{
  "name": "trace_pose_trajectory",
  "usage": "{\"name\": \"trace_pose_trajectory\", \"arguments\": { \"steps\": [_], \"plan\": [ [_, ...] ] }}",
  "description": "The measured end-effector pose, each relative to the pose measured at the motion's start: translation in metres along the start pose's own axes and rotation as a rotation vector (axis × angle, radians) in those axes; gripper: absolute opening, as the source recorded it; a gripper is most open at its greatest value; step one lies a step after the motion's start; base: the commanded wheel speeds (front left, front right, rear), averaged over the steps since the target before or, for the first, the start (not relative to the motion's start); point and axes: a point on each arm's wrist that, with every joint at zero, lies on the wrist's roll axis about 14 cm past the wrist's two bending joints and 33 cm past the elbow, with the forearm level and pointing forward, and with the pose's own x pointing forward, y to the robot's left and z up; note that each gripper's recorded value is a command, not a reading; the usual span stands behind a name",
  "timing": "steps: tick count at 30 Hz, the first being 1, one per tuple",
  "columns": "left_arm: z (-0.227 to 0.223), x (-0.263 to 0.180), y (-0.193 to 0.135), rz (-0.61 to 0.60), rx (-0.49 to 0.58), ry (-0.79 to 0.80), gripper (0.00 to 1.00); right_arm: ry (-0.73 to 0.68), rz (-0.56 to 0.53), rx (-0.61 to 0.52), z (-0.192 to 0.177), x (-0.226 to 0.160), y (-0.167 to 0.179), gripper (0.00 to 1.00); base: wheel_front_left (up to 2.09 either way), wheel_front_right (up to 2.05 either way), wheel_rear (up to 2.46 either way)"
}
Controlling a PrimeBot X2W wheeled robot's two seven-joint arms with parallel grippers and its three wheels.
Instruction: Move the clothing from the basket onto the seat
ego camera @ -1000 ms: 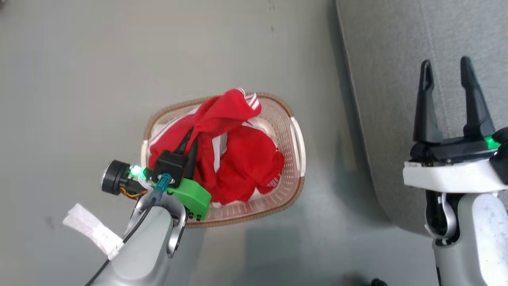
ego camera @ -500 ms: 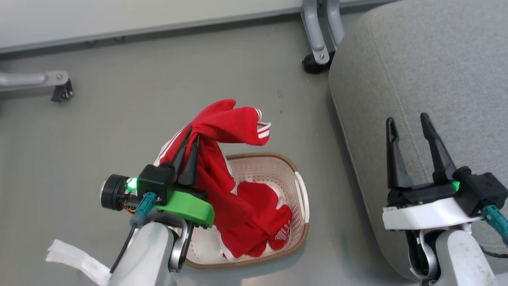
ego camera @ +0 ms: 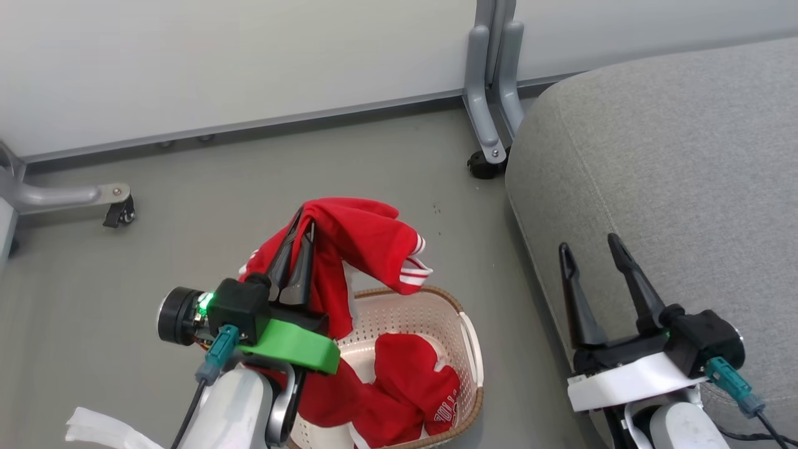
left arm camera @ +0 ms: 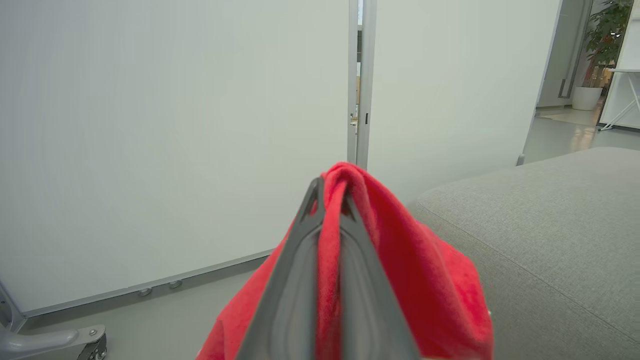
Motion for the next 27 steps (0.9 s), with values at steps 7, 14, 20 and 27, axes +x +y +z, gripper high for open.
{"name": "trace_pose_trajectory", "arguments": {
  "steps": [7,14,20,27],
  "plan": [
    [0.007,-0.005,-0.016,-0.056,-0.003,-0.017,0.0,-0.01,0.087,0.014,0.003,0.0,0.03,1.0,0.0,0.0,0.0],
    [0.006,-0.007,-0.038,-0.135,-0.001,-0.011,0.0,-0.01,0.221,0.003,0.002,0.008,0.069,1.0,0.0,0.0,0.0],
    [0.003,-0.009,-0.058,-0.208,0.004,-0.004,0.0,0.025,0.345,0.034,-0.008,0.009,0.097,1.0,0.0,0.0,0.0],
    [0.006,-0.014,-0.074,-0.261,-0.014,-0.012,0.0,0.131,0.42,0.016,-0.039,0.003,0.106,1.0,0.0,0.0,0.0]
  ]
}}
